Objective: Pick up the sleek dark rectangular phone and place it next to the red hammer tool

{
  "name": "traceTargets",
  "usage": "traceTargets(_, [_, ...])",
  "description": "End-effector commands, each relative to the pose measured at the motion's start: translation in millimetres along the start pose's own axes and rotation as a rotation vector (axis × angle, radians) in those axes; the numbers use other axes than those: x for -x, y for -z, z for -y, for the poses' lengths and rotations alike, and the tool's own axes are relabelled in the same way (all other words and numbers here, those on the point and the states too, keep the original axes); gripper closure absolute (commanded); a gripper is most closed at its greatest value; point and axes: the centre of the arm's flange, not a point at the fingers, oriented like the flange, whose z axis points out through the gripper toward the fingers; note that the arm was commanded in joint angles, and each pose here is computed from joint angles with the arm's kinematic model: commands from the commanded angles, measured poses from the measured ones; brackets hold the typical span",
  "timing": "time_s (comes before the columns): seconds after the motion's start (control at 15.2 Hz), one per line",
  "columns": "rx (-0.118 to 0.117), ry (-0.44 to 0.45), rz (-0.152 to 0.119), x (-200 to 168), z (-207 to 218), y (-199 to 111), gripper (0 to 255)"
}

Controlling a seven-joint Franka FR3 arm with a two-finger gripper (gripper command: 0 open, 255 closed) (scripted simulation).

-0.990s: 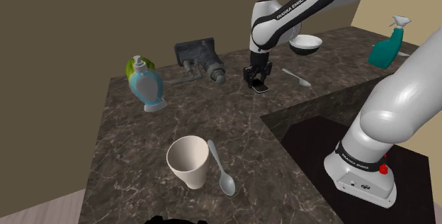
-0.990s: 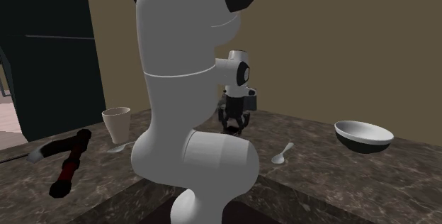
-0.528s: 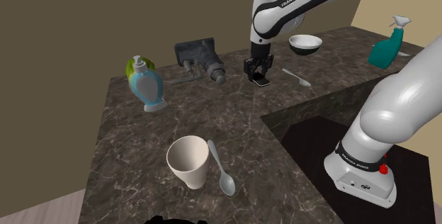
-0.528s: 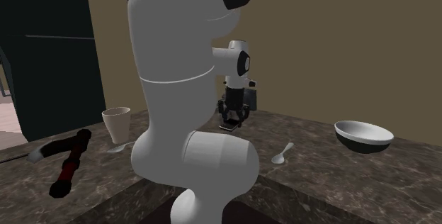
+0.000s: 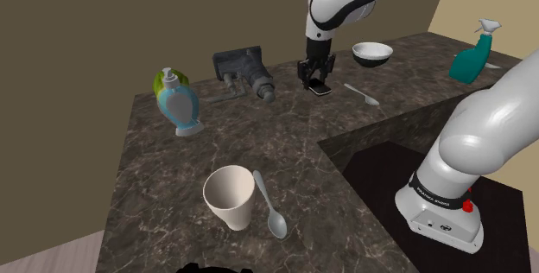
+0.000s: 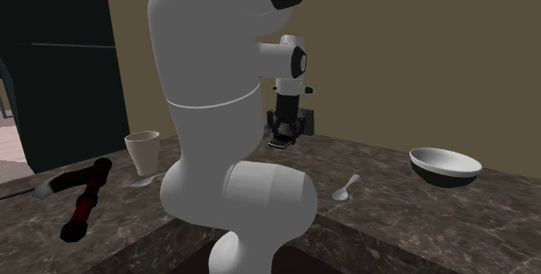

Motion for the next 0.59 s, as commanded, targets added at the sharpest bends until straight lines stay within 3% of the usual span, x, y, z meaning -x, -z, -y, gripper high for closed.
traceTargets(0.0, [0.0, 0.0, 0.0, 0.1, -0.3, 11.6, 255])
traceTargets(0.2, [0.0, 0.0, 0.0, 0.5, 0.4, 23.3, 255])
traceTargets(0.53, [0.0, 0.0, 0.0, 57.1, 34.1, 19.9, 255])
